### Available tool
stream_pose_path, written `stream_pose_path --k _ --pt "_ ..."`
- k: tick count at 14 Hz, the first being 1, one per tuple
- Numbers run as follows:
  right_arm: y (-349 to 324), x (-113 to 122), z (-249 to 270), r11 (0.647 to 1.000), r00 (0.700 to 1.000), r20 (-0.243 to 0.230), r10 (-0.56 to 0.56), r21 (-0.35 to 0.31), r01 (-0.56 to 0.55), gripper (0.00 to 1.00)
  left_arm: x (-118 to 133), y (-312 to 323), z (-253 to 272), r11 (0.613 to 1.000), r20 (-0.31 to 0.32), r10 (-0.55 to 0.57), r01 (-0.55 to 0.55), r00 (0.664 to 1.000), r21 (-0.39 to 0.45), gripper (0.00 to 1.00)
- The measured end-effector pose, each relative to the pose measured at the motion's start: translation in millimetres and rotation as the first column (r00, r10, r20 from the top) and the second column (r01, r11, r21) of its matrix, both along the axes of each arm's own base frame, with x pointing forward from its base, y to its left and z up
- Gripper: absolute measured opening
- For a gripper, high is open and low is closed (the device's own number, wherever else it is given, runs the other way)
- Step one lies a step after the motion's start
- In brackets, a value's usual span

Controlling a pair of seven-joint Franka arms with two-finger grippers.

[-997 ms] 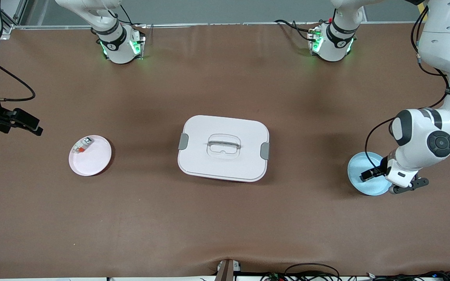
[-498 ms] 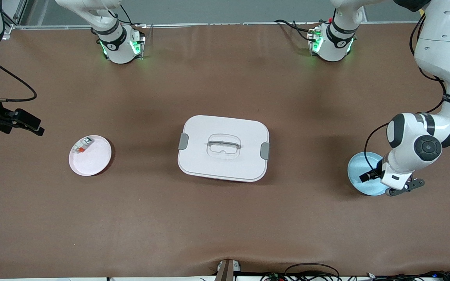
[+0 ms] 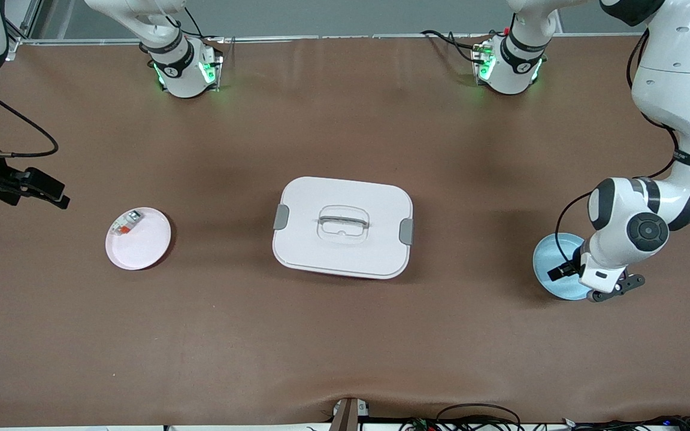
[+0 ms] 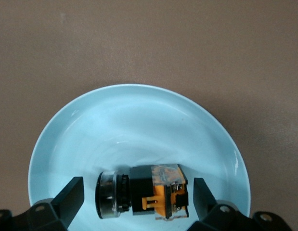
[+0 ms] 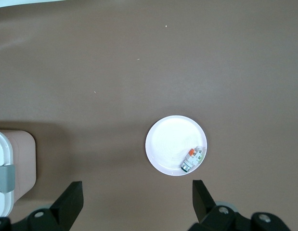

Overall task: Transfer orange switch to right arm and place
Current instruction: 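Close the left gripper on the switch and lift it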

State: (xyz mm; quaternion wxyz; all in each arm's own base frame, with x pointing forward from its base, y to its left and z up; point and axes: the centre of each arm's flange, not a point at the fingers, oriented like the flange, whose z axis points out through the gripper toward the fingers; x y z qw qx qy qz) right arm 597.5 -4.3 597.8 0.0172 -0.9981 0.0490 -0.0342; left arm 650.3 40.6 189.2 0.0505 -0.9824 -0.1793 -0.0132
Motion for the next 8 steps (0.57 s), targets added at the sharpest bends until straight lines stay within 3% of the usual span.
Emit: stream_pose_path --k 5,7,8 --pt "3.9 1.6 -4.3 1.000 1.000 -0.009 0.007 0.001 -0.007 1.00 -1.1 -0.4 -6.6 1.000 -0.009 0.002 -0.002 1.000 -0.002 1.00" --pt "6.5 1.8 -4.7 1.000 1.000 -0.010 0.012 0.001 -0.012 1.00 -1.3 -0.4 -7.6 1.000 -0.010 0.002 -0.002 1.000 -0.003 0.96" --pt "7.8 1.7 -4.8 1.000 1.000 -0.010 0.014 0.001 -0.014 1.00 -1.3 -0.5 -7.7 1.000 -0.010 0.002 -0.002 1.000 -0.003 0.88"
